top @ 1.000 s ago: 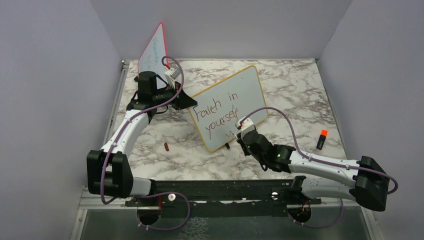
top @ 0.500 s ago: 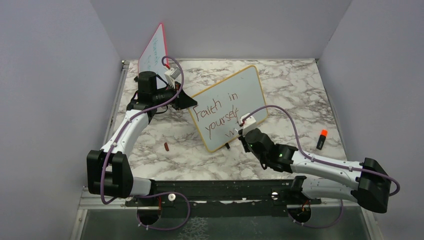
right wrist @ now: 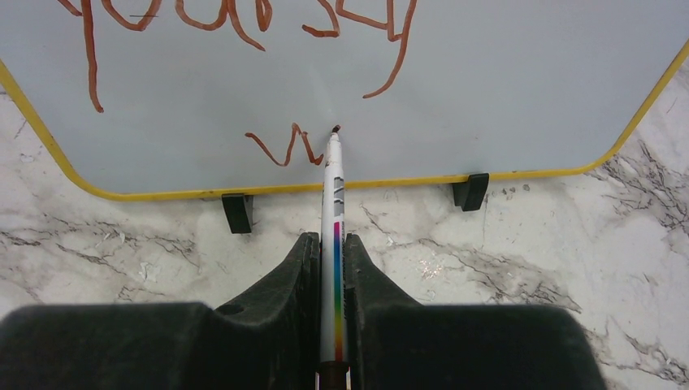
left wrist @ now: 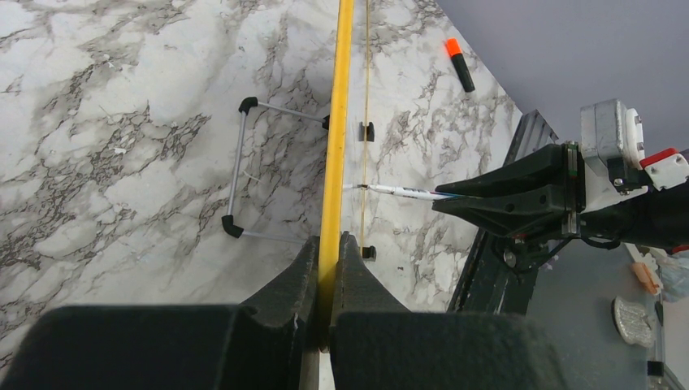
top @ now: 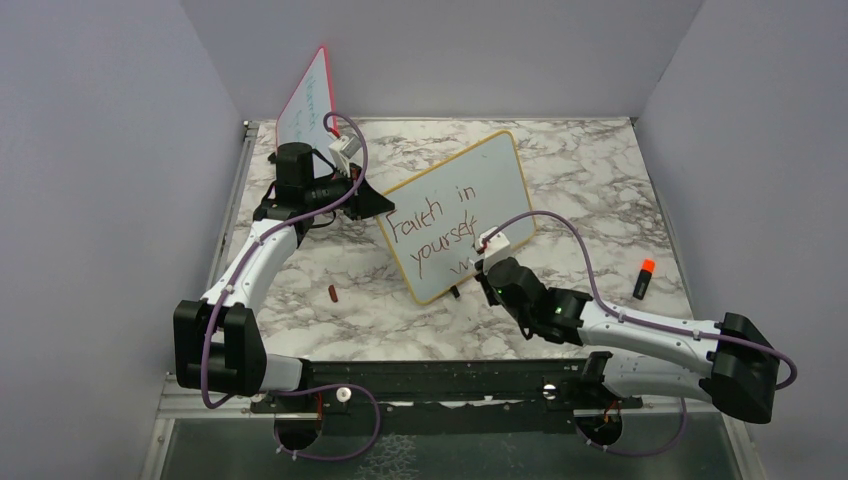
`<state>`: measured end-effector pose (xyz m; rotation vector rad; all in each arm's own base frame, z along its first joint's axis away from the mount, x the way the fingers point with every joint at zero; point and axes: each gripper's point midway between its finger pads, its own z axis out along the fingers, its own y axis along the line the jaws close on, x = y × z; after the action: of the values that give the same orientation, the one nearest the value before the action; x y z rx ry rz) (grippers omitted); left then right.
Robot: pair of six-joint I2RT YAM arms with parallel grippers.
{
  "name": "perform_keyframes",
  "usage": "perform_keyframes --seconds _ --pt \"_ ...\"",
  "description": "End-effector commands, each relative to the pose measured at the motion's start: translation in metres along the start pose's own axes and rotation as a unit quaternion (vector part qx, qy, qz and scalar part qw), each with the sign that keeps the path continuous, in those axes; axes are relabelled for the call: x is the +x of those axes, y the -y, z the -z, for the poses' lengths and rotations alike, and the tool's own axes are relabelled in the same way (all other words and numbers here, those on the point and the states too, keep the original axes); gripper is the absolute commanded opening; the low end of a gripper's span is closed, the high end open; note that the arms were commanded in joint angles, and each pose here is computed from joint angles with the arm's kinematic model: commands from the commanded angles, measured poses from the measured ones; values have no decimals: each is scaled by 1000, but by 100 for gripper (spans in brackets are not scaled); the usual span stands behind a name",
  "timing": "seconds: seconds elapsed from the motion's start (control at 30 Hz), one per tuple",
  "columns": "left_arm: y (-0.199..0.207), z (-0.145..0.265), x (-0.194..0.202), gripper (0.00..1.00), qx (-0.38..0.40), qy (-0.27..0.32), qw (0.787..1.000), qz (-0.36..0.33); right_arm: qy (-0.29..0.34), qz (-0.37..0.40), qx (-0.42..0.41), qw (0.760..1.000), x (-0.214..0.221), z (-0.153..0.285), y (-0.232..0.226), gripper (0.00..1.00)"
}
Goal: Write a sentence on the whiteboard
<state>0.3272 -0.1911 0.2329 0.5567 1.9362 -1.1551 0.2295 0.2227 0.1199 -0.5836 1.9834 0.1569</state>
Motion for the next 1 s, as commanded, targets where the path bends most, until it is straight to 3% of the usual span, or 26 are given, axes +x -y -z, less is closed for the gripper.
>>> perform_keyframes --seconds 0.0,0.7,0.97 --pt "-34 3 25 0 -72 -26 997 22 -6 -13 -12 1000 -2 2 -5 1" --pt "-33 3 24 0 -72 -25 997 21 -34 -7 -30 999 11 2 -12 1" --pt "-34 4 24 0 -74 -25 997 22 11 -18 16 1000 -9 12 11 1"
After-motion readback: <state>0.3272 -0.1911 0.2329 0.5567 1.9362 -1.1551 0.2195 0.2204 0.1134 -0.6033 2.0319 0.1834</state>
